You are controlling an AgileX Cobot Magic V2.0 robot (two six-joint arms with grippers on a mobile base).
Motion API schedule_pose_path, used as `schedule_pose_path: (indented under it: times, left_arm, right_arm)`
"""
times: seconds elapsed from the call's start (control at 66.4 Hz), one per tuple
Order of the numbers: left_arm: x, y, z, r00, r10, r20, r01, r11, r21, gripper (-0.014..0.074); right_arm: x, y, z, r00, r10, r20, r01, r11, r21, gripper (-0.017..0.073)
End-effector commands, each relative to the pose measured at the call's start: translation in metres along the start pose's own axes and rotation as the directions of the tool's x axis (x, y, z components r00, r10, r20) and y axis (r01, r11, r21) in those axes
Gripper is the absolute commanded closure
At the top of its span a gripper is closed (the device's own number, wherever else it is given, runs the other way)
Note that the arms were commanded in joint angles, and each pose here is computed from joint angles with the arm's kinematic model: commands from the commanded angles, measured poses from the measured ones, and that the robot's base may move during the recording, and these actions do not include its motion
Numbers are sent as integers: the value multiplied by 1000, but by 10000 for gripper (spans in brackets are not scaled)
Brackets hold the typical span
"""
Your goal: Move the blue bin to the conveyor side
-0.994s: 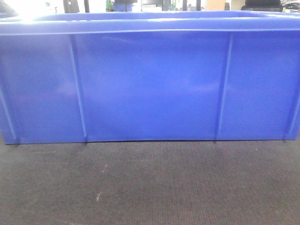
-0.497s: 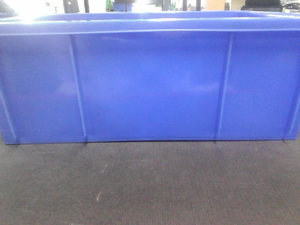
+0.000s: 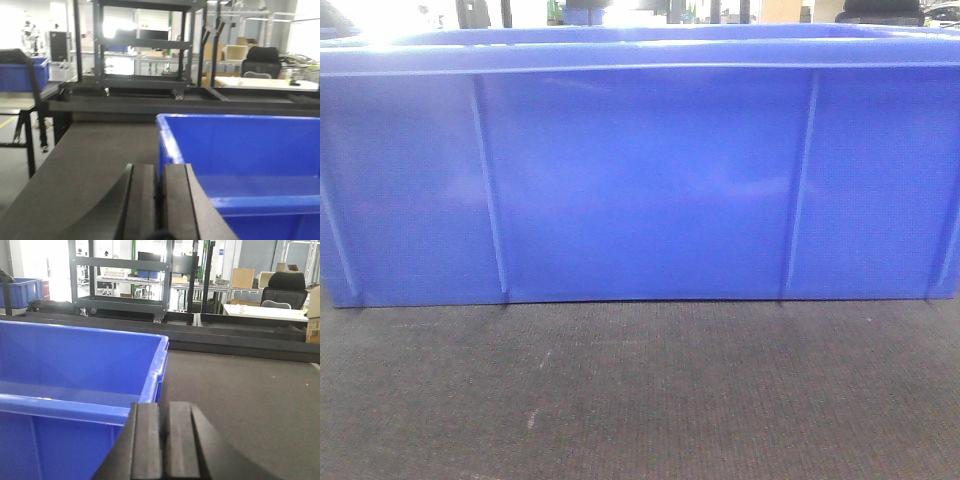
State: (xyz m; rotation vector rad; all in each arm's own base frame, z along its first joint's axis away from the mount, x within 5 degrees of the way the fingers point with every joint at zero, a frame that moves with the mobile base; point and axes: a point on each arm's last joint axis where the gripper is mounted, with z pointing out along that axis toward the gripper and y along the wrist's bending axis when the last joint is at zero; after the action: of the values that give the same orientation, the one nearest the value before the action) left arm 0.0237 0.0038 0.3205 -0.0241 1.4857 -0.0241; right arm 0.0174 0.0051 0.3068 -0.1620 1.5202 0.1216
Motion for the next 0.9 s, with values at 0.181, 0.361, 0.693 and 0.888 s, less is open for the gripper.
schedule_pose_path:
  times: [0.181, 0.361, 0.693, 0.888]
  left_arm:
    - [51, 3, 10, 1000, 1, -3, -1, 995, -99, 610]
    - [105, 4, 22, 1000, 8, -30, -10, 996, -84, 610]
    - [113, 4, 23, 999, 11, -32, -13, 997, -78, 610]
    - [113, 4, 23, 999, 11, -32, -13, 997, -78, 610]
  right_arm:
    - [-2, 0, -1, 999, -17, 29, 17, 1000, 4, 632]
    - [-2, 0, -1, 999, -17, 28, 17, 1000, 4, 632]
    - [-2, 0, -1, 1000, -17, 27, 17, 1000, 4, 632]
    - [-2, 0, -1, 1000, -17, 27, 17, 1000, 4, 632]
